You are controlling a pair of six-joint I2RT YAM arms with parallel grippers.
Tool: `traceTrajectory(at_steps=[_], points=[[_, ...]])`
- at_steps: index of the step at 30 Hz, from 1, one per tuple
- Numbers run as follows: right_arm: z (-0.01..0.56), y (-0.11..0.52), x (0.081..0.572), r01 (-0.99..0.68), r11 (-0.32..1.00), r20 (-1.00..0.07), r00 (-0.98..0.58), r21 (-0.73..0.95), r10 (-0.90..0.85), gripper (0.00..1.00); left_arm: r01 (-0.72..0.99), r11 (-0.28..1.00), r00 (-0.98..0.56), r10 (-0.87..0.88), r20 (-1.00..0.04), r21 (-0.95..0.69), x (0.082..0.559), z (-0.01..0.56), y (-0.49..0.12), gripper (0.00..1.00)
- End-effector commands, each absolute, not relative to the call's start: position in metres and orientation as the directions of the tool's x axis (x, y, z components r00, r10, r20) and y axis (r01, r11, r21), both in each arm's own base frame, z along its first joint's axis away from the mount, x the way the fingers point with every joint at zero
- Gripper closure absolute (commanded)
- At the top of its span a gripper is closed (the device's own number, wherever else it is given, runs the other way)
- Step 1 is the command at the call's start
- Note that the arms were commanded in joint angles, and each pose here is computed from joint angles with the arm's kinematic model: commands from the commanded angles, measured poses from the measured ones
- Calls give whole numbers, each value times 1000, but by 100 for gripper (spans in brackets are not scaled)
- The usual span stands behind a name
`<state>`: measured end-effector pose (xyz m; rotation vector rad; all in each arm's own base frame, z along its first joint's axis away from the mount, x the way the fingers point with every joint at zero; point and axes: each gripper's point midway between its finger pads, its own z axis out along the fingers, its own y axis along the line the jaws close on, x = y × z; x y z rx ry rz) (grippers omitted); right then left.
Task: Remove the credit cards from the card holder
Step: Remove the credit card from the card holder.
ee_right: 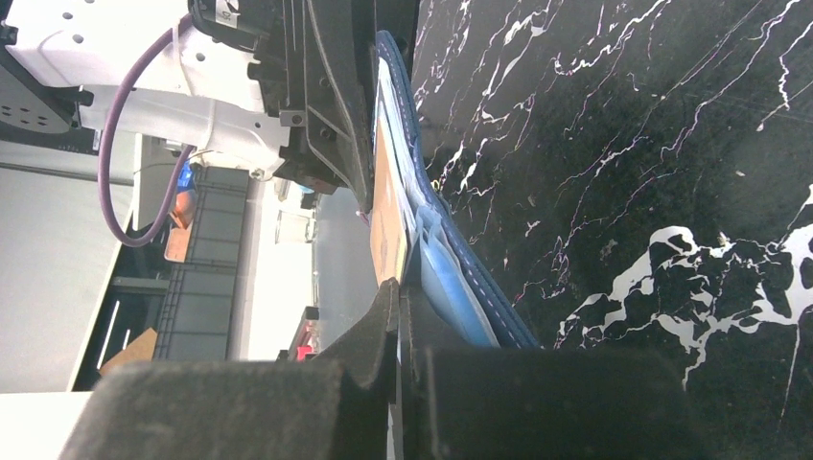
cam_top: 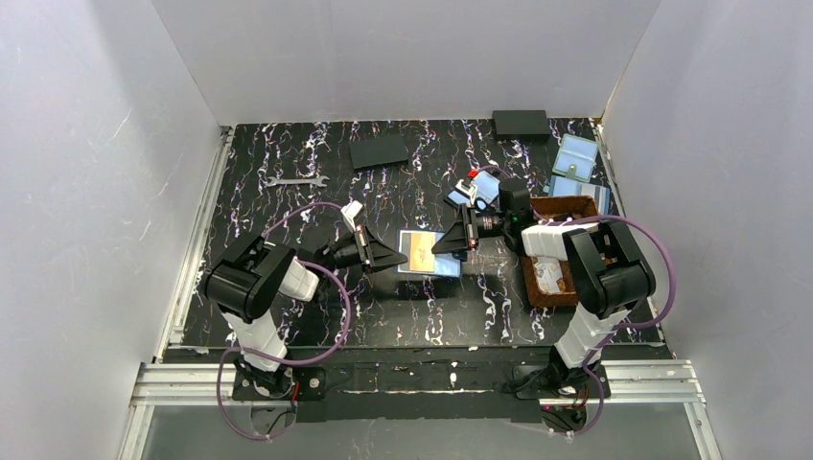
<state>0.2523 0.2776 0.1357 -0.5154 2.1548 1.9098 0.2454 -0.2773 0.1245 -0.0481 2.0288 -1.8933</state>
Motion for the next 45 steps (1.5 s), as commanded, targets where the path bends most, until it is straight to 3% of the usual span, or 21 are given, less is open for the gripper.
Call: traceTrajectory(at_steps=[1,20,33,40,45], points=[[154,268,259,-473,66,-466,-879,879,-101,99,266,89,-912,-299,-280,-960,250,139,-265,100],[155,255,270,-475,106,-472,-880,874,-51,99,236,106,-923,-288,-257,-966,240,126,-262,100],[113,248,282,-455,251,-450,-889,855,-78,99,114,209,-940,-295,-173,-971,232,64,-251,100],[106,247,282,-445,258,-438,-895,858,-85,99,44,244,-943,-311,-121,-969,231,41,-246,100],[110,247,281,-452,241,-444,-892,859,-91,99,-44,305,-925,-373,-77,-951,223,17,-234,83]])
